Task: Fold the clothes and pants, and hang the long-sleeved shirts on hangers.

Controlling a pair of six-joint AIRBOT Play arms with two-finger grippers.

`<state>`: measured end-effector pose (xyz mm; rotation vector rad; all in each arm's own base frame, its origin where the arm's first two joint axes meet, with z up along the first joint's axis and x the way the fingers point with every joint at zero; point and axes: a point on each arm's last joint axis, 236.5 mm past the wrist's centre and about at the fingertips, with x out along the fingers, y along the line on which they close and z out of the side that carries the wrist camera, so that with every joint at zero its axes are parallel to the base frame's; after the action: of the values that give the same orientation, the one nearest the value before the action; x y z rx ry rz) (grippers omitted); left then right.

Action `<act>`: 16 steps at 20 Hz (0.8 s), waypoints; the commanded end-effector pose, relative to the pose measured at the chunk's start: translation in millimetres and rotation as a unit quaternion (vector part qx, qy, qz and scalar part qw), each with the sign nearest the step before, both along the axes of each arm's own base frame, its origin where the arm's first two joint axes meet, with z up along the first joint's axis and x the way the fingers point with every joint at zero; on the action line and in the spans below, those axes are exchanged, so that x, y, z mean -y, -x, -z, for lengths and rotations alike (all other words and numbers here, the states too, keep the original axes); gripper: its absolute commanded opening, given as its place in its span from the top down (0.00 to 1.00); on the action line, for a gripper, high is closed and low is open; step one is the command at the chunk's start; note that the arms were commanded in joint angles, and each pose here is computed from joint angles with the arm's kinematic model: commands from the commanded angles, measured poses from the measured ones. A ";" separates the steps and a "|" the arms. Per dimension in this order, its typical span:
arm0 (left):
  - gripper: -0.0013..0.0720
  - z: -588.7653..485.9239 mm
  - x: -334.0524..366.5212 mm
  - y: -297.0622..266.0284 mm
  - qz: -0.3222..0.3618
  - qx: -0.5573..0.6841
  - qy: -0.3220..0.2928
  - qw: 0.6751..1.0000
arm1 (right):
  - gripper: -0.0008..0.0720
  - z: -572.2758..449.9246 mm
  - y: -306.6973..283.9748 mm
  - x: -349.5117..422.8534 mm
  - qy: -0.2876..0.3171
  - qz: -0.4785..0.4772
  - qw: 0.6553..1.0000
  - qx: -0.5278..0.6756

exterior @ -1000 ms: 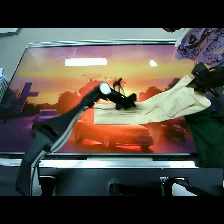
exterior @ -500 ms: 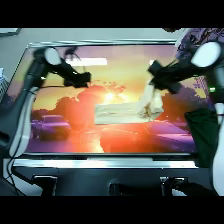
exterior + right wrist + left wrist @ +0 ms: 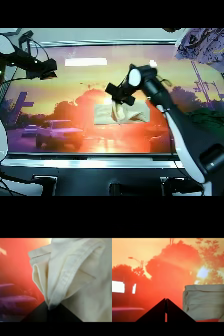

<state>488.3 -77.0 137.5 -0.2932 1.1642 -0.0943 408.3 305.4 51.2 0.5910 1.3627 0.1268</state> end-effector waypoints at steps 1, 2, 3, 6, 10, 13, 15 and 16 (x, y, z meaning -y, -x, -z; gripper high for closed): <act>0.96 -3.8 -15.0 0.0 -0.014 0.003 -0.002 1.000 | 0.95 29.8 -6.7 -35.0 -0.035 0.003 0.999 -0.013; 0.96 -3.7 -14.9 0.1 -0.014 0.002 -0.002 1.000 | 0.95 33.6 -9.6 -40.5 -0.046 0.008 0.999 -0.015; 0.96 -3.6 -14.7 0.1 -0.014 0.002 -0.002 1.000 | 0.95 35.0 -13.0 -46.4 -0.057 0.011 0.998 -0.013; 0.96 -2.9 -14.7 0.3 -0.014 0.001 -0.002 1.000 | 0.86 33.2 -13.6 -59.9 -0.084 0.004 0.996 -0.011; 0.96 -2.8 -14.7 0.3 -0.014 0.001 -0.002 1.000 | 0.70 25.7 1.2 -74.2 -0.111 -0.040 0.993 -0.021; 0.96 -2.8 -14.7 0.3 -0.014 0.001 -0.002 1.000 | 0.64 15.7 18.5 -79.3 -0.121 -0.090 0.988 -0.025; 0.96 -2.8 -14.7 0.2 -0.014 0.001 -0.002 1.000 | 0.64 -4.5 15.8 -68.9 -0.121 -0.101 0.988 -0.001; 0.96 -2.8 -14.9 0.2 -0.015 0.001 -0.002 1.000 | 0.64 -21.4 7.1 -56.9 -0.127 -0.094 0.987 0.019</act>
<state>488.0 -62.5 140.0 -0.3058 1.1580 -0.0680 398.7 374.3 45.5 0.6861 1.4201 0.4044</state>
